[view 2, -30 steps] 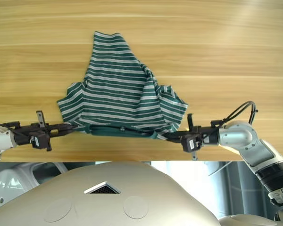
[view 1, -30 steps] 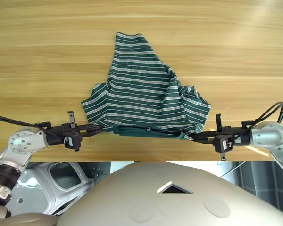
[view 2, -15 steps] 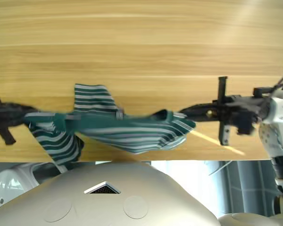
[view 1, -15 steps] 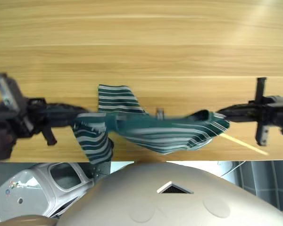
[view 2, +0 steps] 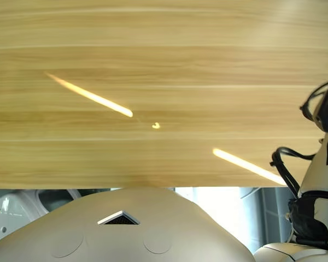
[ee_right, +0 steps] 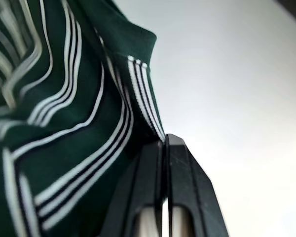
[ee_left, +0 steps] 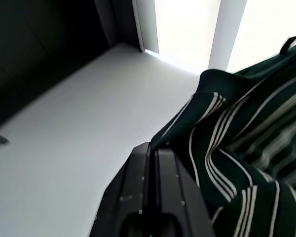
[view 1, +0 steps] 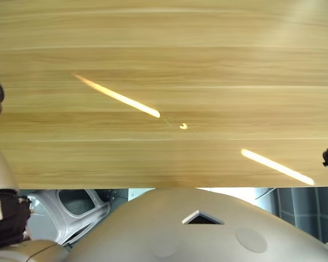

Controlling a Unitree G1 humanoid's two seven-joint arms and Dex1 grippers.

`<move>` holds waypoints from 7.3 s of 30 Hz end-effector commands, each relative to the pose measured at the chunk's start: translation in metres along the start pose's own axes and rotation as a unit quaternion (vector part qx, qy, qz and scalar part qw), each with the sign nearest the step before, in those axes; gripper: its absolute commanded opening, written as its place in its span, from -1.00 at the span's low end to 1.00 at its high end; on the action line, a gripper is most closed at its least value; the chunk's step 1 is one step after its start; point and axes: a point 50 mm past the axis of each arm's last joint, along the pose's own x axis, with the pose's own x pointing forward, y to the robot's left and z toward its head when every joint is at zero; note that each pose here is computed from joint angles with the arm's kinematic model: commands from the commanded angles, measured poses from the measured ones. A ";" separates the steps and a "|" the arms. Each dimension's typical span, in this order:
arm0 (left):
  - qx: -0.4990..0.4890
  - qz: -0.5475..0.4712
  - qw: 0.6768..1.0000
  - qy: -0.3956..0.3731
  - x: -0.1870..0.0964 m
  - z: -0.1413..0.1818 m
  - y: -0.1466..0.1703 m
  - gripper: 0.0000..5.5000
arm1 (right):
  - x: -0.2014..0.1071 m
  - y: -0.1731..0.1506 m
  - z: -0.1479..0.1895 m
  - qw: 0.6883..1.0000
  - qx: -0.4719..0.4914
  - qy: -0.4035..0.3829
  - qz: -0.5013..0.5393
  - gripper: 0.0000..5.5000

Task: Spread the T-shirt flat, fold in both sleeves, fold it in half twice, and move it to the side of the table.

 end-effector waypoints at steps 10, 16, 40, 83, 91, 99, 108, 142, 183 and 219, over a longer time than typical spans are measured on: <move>-0.413 -0.512 0.749 0.083 -0.278 0.134 -0.196 -0.99 | -0.265 0.210 0.066 0.673 0.282 0.010 0.683 -1.00; -0.396 -0.576 0.708 0.100 -0.284 0.139 -0.183 -0.99 | -0.299 0.216 0.081 0.590 0.291 0.053 0.752 -1.00; -0.407 -0.472 0.776 0.094 -0.251 0.117 -0.134 0.07 | -0.261 0.148 0.048 0.729 0.315 0.083 0.602 -0.07; -0.346 -0.709 0.600 0.134 -0.316 0.135 -0.199 -0.99 | -0.116 0.303 -0.062 0.830 0.084 0.333 0.440 -1.00; -0.357 -0.689 0.617 0.127 -0.309 0.141 -0.211 -0.99 | -0.089 0.318 -0.026 0.830 0.258 0.214 0.446 -1.00; -0.350 -0.689 0.622 0.124 -0.309 0.139 -0.216 -0.99 | -0.113 0.342 -0.007 0.769 0.311 0.182 0.528 -1.00; -0.346 -0.692 0.622 0.122 -0.311 0.138 -0.218 -0.99 | -0.145 0.360 -0.020 0.758 0.256 0.299 0.520 -1.00; -0.313 -0.690 0.616 0.214 -0.324 0.112 -0.229 -0.99 | -0.167 0.287 -0.091 0.778 0.221 0.535 0.245 -1.00; -0.282 -0.618 0.686 0.258 -0.310 0.110 -0.119 -0.07 | -0.180 0.219 -0.057 0.867 0.353 0.186 0.298 -1.00; -0.275 -0.660 0.657 0.239 -0.337 0.112 -0.189 -0.99 | -0.185 0.223 -0.055 0.862 0.363 0.188 0.301 -1.00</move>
